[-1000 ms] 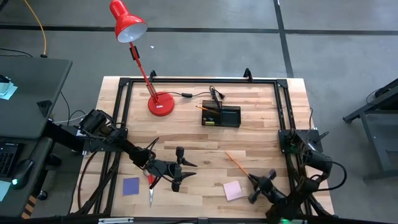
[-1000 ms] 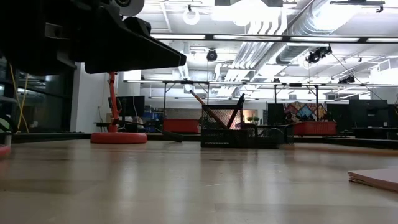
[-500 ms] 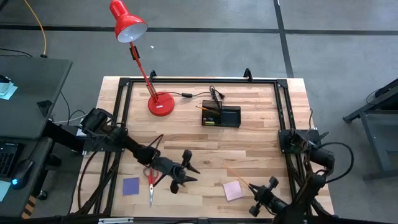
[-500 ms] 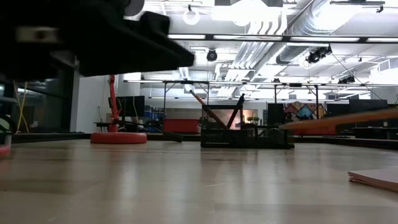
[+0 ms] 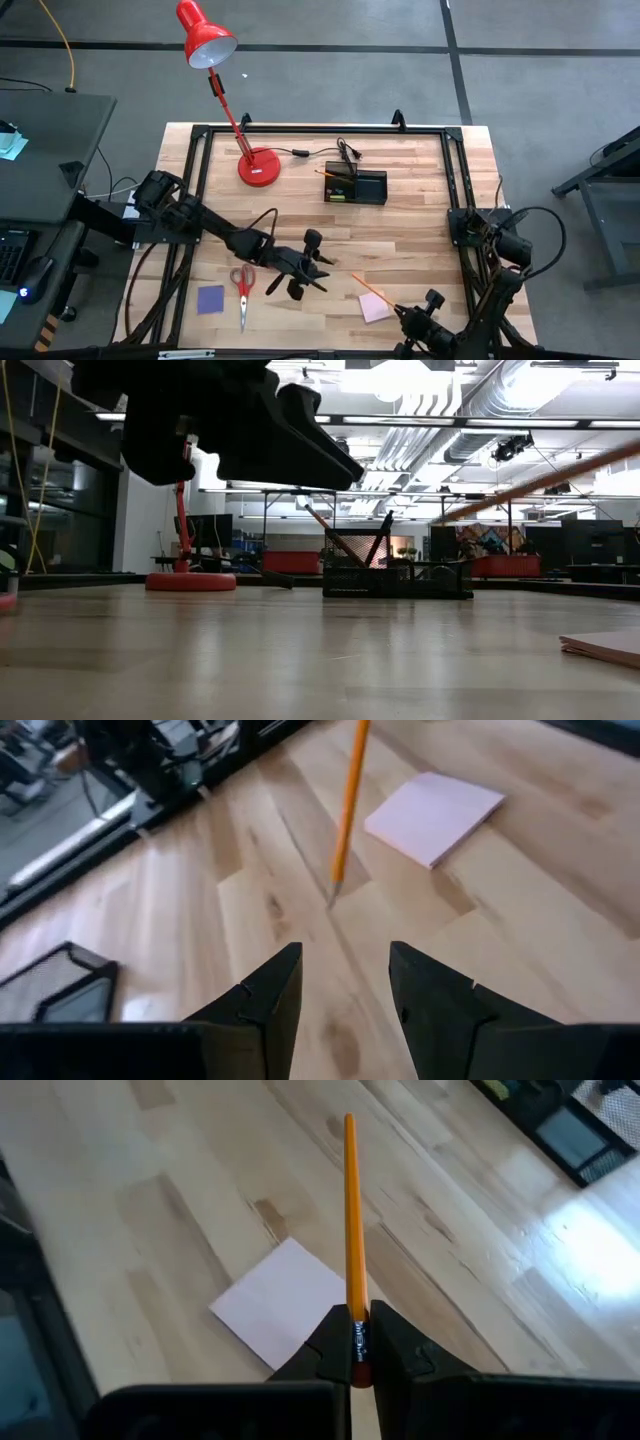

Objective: Pick and place office supplies into organizer
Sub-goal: Put the orange pencil into the desk organizer

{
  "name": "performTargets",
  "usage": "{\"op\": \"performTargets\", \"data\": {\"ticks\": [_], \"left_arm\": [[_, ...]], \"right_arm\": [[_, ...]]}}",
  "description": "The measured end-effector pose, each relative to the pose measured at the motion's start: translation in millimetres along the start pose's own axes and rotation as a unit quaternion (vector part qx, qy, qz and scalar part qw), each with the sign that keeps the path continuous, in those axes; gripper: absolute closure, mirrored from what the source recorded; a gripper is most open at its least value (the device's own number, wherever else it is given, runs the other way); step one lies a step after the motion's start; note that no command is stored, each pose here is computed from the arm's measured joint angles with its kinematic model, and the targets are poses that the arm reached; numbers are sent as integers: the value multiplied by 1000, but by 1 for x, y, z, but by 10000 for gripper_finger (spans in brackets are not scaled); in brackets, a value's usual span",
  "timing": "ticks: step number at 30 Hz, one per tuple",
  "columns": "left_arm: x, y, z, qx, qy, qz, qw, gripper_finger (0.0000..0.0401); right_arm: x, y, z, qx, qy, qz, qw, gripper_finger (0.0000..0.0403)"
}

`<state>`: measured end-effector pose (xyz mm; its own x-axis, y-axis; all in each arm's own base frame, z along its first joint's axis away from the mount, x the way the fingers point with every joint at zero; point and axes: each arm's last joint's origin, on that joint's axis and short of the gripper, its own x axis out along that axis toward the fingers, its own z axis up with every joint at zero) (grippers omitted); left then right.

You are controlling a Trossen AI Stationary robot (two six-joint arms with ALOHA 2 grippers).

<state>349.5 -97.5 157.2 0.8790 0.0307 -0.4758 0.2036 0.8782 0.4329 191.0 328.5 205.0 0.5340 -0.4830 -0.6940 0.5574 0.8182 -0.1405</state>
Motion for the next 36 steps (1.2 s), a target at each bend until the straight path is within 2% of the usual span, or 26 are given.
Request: {"op": "performTargets", "data": {"ticks": [3, 12, 16, 21, 36], "left_arm": [[0, 1, 0, 3, 7, 18, 1000, 258], [0, 1, 1, 11, -1, 19, 1000, 258], [0, 0, 2, 12, -9, -3, 1000, 258], [0, 0, 1, 12, -9, -6, 1000, 258], [0, -2, -1, 15, -2, -23, 1000, 258]], "right_arm": [[0, 2, 8, -8, 3, 3, 1000, 403], [13, 5, 25, -24, 11, -9, 1000, 403], [21, 6, 32, -38, 14, -12, 999, 403], [31, 10, 41, -55, 22, -7, 998, 403], [45, 17, 58, -94, -19, 7, 995, 403]]}}
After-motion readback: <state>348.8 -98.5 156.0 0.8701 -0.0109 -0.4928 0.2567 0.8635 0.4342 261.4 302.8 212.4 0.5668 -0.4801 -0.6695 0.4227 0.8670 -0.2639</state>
